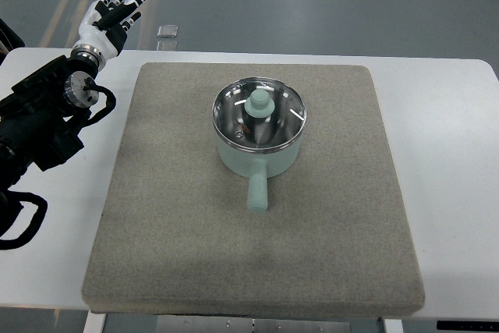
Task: Place lid left of pot with left hand
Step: 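Raise the left hand and swing it over toward the pot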
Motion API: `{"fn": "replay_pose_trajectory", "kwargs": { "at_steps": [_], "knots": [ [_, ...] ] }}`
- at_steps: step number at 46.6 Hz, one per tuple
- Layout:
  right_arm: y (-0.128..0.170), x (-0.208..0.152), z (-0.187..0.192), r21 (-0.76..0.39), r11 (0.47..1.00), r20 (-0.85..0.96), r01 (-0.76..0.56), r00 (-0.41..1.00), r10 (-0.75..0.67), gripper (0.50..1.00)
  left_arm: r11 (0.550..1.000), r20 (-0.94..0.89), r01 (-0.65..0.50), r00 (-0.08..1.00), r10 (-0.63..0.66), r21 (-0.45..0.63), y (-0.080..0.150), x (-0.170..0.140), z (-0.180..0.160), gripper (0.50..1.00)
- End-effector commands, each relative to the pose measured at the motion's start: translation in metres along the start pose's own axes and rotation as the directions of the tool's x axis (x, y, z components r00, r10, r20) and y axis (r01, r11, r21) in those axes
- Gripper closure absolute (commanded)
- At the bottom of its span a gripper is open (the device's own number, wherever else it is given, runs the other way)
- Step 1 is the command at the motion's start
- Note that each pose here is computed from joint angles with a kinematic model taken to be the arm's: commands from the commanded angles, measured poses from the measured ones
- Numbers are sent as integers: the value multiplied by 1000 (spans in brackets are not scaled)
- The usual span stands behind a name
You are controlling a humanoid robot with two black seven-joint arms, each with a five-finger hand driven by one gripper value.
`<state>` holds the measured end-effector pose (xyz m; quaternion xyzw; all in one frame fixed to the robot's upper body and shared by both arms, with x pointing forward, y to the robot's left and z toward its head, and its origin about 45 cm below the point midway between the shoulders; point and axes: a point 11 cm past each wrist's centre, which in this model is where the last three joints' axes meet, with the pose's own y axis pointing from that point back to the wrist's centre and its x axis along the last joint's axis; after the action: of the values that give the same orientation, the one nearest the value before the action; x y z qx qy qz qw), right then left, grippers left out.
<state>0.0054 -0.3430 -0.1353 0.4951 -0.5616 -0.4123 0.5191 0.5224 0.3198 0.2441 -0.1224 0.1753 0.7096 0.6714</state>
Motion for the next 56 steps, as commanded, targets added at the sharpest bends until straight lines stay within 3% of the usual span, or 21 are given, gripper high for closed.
{"fn": "replay_pose_trajectory", "kwargs": {
  "at_steps": [1,29,56],
  "knots": [
    [0,0,0,0,1000,0,0,1000,0,579,1000,0,0,1000,0,-1,0,0,0,501],
    [0,0,0,0,1000,0,0,1000,0,579,1000,40,20,999,-21,15,-1,-3,0,501],
    [0,0,0,0,1000,-1,0,1000,0,579,955,500,285,817,-286,80,-7,-53,55,501]
  ]
}}
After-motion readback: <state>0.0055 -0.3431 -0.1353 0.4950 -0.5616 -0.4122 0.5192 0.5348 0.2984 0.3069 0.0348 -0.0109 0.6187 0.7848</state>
